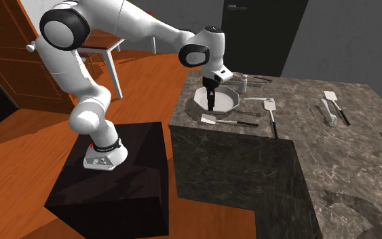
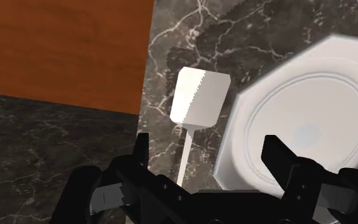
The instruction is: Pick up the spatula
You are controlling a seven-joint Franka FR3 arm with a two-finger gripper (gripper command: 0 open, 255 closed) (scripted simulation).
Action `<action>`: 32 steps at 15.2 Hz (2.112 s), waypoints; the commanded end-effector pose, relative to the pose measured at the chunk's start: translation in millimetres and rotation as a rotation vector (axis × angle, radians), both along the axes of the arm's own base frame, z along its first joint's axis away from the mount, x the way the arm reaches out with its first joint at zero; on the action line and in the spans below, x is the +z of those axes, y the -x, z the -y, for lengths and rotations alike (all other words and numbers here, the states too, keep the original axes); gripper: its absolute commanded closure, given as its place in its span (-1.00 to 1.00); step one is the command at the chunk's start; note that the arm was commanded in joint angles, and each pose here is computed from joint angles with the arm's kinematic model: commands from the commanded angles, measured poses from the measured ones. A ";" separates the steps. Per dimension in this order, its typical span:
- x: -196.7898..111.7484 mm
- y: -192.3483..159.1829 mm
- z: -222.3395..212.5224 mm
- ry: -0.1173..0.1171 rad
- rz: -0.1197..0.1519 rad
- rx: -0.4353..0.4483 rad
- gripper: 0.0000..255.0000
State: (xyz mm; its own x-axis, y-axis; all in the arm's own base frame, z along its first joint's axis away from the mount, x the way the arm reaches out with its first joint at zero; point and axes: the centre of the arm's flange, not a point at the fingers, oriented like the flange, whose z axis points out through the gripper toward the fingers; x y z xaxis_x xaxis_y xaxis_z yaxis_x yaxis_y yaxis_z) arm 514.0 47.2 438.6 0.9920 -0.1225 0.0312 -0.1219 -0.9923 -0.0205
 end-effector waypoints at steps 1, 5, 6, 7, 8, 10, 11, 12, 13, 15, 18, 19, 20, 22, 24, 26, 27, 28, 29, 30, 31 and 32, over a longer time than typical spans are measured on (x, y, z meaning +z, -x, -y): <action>-13.0 -23.0 0.1 0.005 0.007 -0.034 -1.00; -36.6 -67.5 6.4 0.017 0.020 -0.100 -1.00; -42.4 -78.6 8.5 0.020 0.023 -0.117 -1.00; -48.1 -89.7 10.7 0.023 0.026 -0.133 -1.00; -53.8 -100.8 13.2 0.026 0.030 -0.150 -1.00; -60.7 -103.9 14.0 0.027 0.030 -0.154 -1.00; -66.0 -103.9 14.0 0.027 0.030 -0.154 -1.00; -71.3 -103.9 14.0 0.027 0.030 -0.154 -1.00; -76.6 -103.9 14.0 0.027 0.030 -0.154 -1.00; -87.2 -103.9 14.0 0.027 0.030 -0.154 -1.00; -95.5 -104.0 14.0 0.027 0.030 -0.154 -1.00; -94.2 -103.7 13.9 0.027 0.030 -0.154 1.00; -93.6 -104.7 14.1 0.027 0.030 -0.154 1.00; -95.4 -107.3 14.5 0.026 0.030 -0.154 1.00; -95.3 -107.0 14.2 0.026 0.030 -0.154 1.00; -95.0 -107.1 14.2 0.026 0.030 -0.154 1.00; -95.2 -106.8 14.3 0.026 0.030 -0.154 1.00; -95.5 -103.9 14.0 0.027 0.030 -0.154 1.00; -90.2 -103.9 14.0 0.027 0.030 -0.154 1.00; -84.9 -103.9 14.0 0.027 0.030 -0.154 1.00; -79.6 -103.8 13.9 0.027 0.030 -0.154 1.00; -74.3 -103.9 14.0 0.027 0.030 -0.154 1.00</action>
